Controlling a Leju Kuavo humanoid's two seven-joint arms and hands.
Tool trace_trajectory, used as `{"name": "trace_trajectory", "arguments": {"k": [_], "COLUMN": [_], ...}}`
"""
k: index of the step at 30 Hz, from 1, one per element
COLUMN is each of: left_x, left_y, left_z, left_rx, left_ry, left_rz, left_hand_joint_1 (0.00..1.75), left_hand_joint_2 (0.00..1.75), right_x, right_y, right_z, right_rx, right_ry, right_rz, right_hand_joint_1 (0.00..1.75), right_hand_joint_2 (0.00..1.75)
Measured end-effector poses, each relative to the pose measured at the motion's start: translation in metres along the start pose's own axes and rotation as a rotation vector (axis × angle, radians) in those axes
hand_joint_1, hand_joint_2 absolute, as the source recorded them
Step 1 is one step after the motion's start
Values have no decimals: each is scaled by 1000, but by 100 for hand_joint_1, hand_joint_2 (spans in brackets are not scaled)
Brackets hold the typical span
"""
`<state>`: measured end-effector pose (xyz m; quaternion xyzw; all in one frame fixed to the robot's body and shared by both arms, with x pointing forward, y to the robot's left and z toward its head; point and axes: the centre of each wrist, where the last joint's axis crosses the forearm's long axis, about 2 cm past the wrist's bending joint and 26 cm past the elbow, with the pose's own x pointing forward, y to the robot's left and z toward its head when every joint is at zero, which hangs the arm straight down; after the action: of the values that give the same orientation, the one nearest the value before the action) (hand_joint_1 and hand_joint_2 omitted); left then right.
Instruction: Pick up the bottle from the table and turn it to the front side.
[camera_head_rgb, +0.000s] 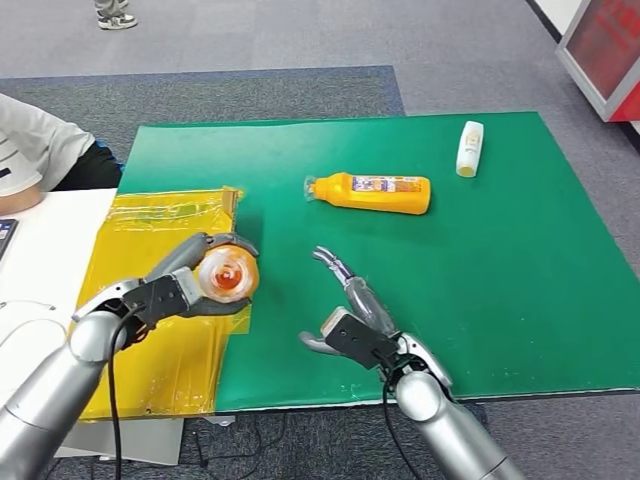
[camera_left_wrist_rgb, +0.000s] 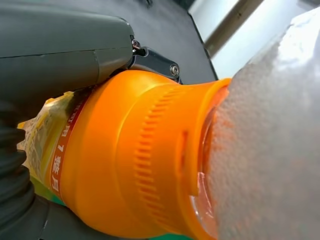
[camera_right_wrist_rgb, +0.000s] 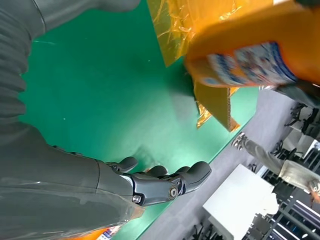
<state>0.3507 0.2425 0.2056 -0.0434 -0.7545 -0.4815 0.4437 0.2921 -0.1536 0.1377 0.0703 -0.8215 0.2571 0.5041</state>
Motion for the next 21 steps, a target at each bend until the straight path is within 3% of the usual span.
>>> {"name": "trace_trajectory", "arguments": {"k": [12,17,21], "left_x": [30,33,40], "left_y": [72,89,104], "left_z": [-49,-70,-79], "left_rx": [-171,-410,-648], "left_ry": [317,394,400], "left_rz": [-565,-675,-631], "left_hand_joint_1": [175,175,175], "left_hand_joint_2": [175,175,175], "right_x": [-6,-6,-7], "right_y": [-6,-6,-6], "right_z": [3,-1,-7], "right_rx": [-53,-53,-52], "right_ry": [37,37,31], "right_rz": [18,14,1], "right_hand_joint_1": [0,0,0], "right_hand_joint_2": [175,175,175]}}
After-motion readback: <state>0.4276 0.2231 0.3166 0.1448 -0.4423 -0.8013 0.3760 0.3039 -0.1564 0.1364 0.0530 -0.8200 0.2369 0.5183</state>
